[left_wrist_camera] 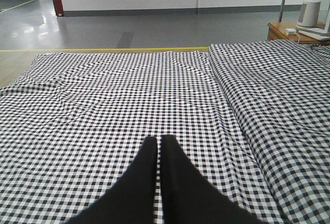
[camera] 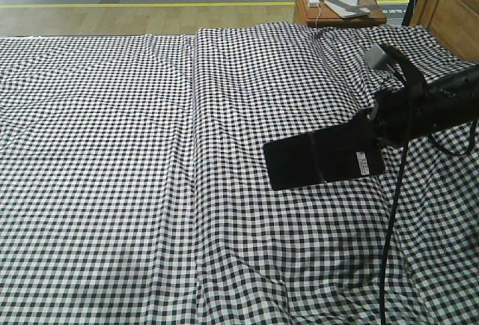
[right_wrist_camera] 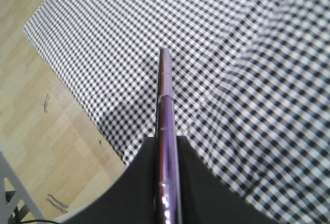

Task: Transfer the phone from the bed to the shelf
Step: 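Lift the phone with the right gripper up off the bed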

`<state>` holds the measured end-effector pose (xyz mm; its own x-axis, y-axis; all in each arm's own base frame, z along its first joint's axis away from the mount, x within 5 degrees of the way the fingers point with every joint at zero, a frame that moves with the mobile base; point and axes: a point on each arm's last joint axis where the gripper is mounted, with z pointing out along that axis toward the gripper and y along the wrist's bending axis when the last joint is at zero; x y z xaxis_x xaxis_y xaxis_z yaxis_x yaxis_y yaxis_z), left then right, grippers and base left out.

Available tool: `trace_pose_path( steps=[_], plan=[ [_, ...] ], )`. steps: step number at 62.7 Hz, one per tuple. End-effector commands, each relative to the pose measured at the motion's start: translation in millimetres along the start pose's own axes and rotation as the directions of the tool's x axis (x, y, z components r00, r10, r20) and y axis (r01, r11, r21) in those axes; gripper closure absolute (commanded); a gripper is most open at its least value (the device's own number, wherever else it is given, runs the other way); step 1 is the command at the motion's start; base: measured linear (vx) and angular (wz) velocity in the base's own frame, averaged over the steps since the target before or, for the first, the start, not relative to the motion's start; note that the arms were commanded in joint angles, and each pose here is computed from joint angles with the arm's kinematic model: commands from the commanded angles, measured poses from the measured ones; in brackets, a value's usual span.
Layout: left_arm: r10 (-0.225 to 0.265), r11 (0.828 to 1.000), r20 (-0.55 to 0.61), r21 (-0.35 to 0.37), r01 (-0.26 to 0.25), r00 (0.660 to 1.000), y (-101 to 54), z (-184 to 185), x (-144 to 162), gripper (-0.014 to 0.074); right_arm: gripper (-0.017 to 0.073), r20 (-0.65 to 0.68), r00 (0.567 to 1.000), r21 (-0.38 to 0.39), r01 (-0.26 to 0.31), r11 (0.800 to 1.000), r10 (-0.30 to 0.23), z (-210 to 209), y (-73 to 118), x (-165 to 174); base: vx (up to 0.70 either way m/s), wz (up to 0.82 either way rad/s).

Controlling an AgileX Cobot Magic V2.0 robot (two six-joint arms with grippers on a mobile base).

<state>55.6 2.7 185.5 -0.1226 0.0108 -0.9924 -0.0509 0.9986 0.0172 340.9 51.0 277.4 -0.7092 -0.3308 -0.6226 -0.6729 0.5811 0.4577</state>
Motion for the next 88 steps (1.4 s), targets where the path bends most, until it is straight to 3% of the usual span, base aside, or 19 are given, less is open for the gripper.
trace_pose_path(
  steps=[1,12,21,28,37,48,57,88],
  plan=[
    [-0.009,1.0,0.071,-0.003,0.009,0.997,0.2,0,-4,0.0592,0.0562,0.061,0.994,-0.092,0.099,0.991,-0.094,-22,53.6,-17,0.0,0.0],
    [-0.009,1.0,0.071,-0.003,0.009,0.997,0.2,0,-4,0.0592,0.0562,0.088,0.977,-0.121,0.204,0.971,-0.194,-29,107.0,-24,0.0,0.0],
    [-0.009,1.0,0.071,-0.003,0.009,0.997,0.2,0,-4,0.0592,0.0562,0.112,0.964,-0.179,0.257,0.95,-0.24,-27,140.4,-26,0.0,0.0],
    [-0.009,1.0,0.071,-0.003,0.009,0.997,0.2,0,-4,0.0592,0.0562,0.107,0.963,-0.223,0.267,0.938,-0.248,-22,158.0,-26,0.0,0.0],
    [-0.009,1.0,0.071,-0.003,0.009,0.997,0.2,0,-4,0.0592,0.0562,0.072,0.972,-0.282,0.236,0.93,-0.224,-11,176.1,-25,0.0,0.0],
    [-0.009,1.0,0.071,-0.003,0.009,0.997,0.2,0,-4,0.0592,0.0561,0.041,0.966,-0.34,0.253,0.906,-0.255,0,196.4,-22,0.0,0.0],
    [-0.009,1.0,0.071,-0.003,0.009,0.997,0.2,0,-4,0.0592,0.0561,0.022,0.958,-0.361,0.274,0.891,-0.286,6,205.7,-19,0.0,0.0],
    [-0.009,1.0,0.071,-0.003,0.009,0.997,0.2,0,-4,0.0592,0.0561,0.025,0.959,-0.363,0.273,0.891,-0.284,6,206.1,-19,0.0,0.0]
  ],
)
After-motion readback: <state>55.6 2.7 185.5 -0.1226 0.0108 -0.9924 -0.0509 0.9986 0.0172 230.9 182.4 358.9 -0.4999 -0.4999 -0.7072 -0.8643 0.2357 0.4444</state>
